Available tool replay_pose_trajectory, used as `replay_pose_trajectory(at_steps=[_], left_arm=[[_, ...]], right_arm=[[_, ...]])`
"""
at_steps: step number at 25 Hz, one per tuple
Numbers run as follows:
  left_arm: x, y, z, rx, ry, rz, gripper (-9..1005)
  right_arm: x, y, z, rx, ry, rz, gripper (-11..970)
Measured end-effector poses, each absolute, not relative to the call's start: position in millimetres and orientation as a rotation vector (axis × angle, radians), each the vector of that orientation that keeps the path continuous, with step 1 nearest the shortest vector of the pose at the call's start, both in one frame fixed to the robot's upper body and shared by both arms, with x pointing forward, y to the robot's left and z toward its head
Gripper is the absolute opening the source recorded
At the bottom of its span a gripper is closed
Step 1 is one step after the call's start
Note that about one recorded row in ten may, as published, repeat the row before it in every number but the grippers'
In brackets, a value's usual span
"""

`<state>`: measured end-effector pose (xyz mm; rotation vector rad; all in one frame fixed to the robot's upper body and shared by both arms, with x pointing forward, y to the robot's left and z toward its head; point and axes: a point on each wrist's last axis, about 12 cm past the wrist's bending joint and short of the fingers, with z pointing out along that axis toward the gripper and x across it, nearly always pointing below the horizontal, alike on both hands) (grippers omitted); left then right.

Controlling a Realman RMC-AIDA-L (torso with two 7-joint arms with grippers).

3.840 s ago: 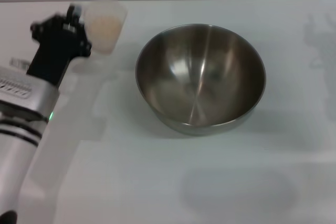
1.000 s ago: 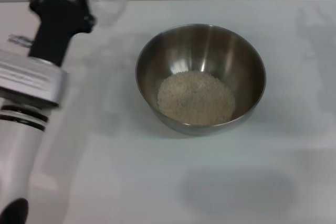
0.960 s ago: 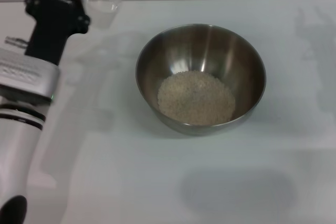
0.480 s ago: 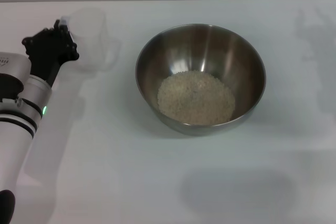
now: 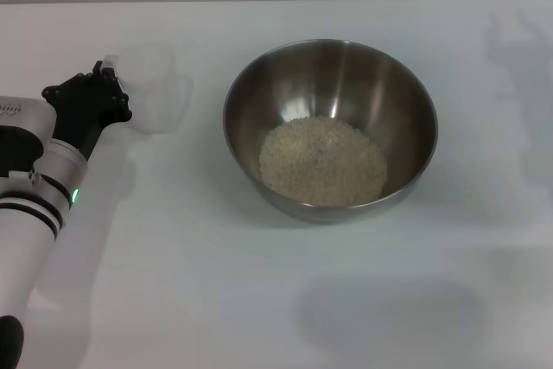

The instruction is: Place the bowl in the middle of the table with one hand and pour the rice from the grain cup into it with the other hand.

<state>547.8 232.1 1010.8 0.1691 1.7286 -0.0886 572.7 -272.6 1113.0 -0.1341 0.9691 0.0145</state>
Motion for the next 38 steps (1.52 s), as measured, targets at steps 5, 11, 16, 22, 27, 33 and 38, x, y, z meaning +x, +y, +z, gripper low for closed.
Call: replay_pose_trajectory(at_steps=[5, 11, 16, 22, 27, 33, 38], left_arm=[[547, 232, 1007, 0.136, 1.760, -0.121, 54], [545, 236, 1004, 0.085, 1.787, -0.157, 59], [536, 243, 998, 0.036, 1.810, -0.177, 153], [517, 253, 994, -0.013, 1.780, -0.165, 358], [484, 261, 1001, 0.003, 1.601, -0.153, 545], [471, 260, 1022, 0.024, 1.384, -0.163, 726], [477, 261, 1025, 0.034, 1.366, -0.157, 798]], right_arm=[[571, -273, 1114, -0.134, 0.955, 0.015, 390], [570, -273, 1114, -0.133, 0.950, 0.014, 390], [570, -273, 1114, -0.133, 0.951, 0.013, 390], [569, -274, 1113, -0.134, 0.953, 0.010, 391], [566, -277, 1109, -0.125, 0.966, -0.001, 391], [559, -278, 1090, -0.134, 1.079, 0.001, 390], [550, -285, 1067, -0.079, 1.223, 0.050, 453]])
